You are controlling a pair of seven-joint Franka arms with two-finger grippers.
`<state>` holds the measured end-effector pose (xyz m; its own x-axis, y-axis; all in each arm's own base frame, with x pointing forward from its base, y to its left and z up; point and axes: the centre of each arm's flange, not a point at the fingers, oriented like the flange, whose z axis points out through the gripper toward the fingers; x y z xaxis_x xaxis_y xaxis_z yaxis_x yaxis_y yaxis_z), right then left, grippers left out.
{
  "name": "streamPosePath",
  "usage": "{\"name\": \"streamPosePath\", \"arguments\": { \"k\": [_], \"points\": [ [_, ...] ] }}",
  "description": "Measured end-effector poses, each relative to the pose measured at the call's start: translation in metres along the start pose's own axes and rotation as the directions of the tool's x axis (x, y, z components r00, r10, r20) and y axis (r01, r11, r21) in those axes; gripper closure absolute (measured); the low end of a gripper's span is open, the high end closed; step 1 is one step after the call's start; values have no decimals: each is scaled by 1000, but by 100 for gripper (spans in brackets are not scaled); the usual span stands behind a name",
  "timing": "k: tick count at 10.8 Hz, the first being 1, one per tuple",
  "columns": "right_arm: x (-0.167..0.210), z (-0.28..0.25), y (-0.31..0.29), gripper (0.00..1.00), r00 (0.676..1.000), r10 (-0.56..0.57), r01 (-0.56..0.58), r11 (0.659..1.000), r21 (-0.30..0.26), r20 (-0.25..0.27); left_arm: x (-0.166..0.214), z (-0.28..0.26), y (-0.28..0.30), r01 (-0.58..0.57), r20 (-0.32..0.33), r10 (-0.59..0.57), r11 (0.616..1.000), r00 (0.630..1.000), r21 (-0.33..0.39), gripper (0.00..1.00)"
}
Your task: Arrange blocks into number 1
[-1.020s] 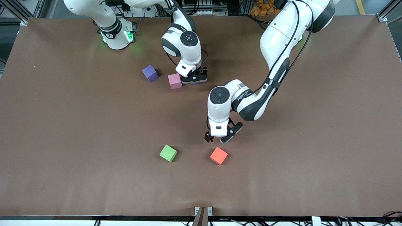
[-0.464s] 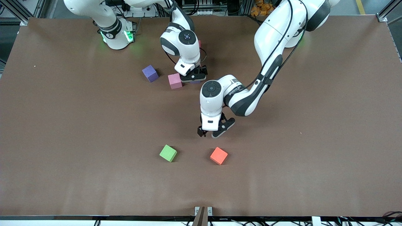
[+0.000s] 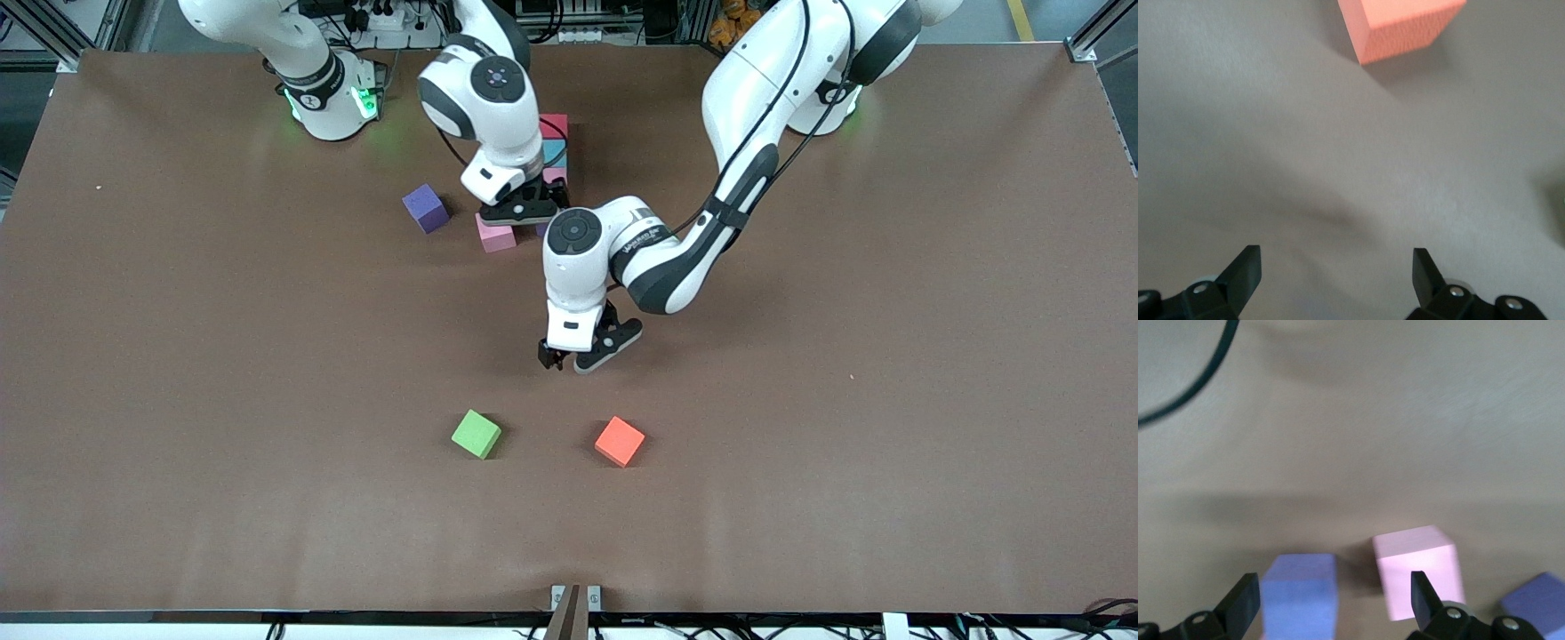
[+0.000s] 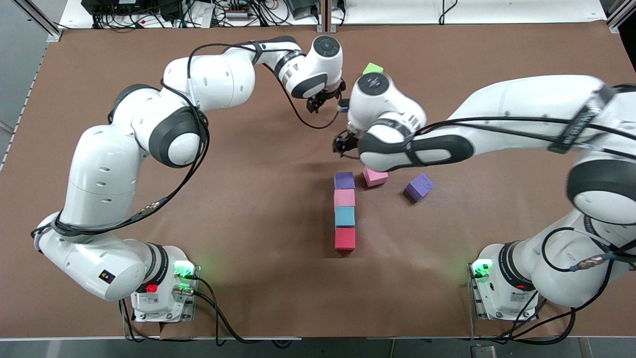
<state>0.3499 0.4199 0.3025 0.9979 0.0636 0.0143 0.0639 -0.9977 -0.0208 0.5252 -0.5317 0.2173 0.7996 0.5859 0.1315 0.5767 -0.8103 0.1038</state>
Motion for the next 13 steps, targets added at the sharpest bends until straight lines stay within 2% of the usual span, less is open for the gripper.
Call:
{"name": "streamPosePath", "arguments": {
  "k": [3, 9, 13],
  "points": [
    [36, -42, 87, 0, 999, -5, 7, 999, -51, 37, -49, -6, 4, -60, 13, 60, 998, 998, 16, 0],
    [136, -94, 285, 0, 999, 8, -9, 1000, -24, -43, -188, -31, 7, -206, 55, 206, 978, 977, -13, 0],
    [163, -115, 406, 0, 996, -49, 46, 998, -41, -80, -251, -42, 0, -251, 98, 252, 968, 963, -18, 0]
  ]
}}
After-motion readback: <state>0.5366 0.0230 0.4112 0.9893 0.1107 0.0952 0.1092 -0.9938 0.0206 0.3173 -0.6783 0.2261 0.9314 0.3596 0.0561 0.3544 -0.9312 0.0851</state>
